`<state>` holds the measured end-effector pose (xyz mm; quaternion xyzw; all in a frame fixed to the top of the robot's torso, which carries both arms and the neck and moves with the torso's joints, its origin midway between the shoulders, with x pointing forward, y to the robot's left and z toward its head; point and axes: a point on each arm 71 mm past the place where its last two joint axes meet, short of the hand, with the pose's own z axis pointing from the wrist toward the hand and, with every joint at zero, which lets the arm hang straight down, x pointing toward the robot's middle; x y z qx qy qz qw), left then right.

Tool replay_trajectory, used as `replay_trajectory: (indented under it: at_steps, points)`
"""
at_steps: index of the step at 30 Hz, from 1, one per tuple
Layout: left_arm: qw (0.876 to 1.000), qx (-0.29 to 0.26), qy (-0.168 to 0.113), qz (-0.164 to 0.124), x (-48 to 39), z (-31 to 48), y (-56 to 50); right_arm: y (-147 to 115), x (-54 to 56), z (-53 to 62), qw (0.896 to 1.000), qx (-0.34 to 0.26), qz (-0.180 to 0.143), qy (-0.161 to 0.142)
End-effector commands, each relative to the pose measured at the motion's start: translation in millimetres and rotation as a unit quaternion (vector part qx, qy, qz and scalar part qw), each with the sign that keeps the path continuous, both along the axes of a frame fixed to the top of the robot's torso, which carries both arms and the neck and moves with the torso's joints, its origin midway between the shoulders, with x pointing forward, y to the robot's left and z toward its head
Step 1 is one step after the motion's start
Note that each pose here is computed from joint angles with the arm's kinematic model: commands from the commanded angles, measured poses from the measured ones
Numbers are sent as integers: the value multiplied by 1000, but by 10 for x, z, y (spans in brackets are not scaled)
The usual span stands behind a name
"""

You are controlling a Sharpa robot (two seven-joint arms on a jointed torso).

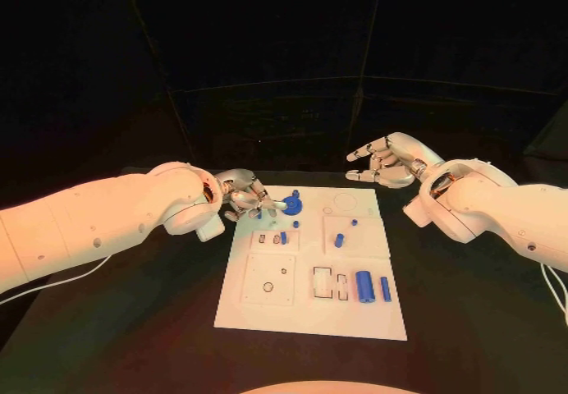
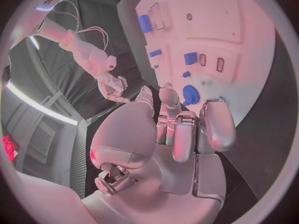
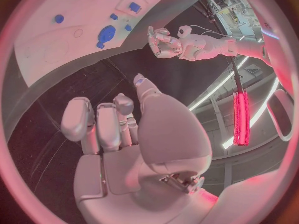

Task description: Assemble the parts on the task board

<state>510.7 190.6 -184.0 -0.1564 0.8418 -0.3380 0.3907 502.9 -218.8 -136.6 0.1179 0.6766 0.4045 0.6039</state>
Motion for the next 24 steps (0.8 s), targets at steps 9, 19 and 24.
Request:
replay_trajectory:
  at_steps: [9, 19, 24]
  points:
    - [981, 190, 18, -29, 105, -82, -200, 18, 66, -31, 999, 14, -11, 40]
    - [973, 228, 26, -38, 149, -142, -395, 43, 82, -39, 999, 13, -11, 43]
    - [968, 243, 35, -47, 156, -189, -462, 55, 90, -43, 999, 12, -10, 44]
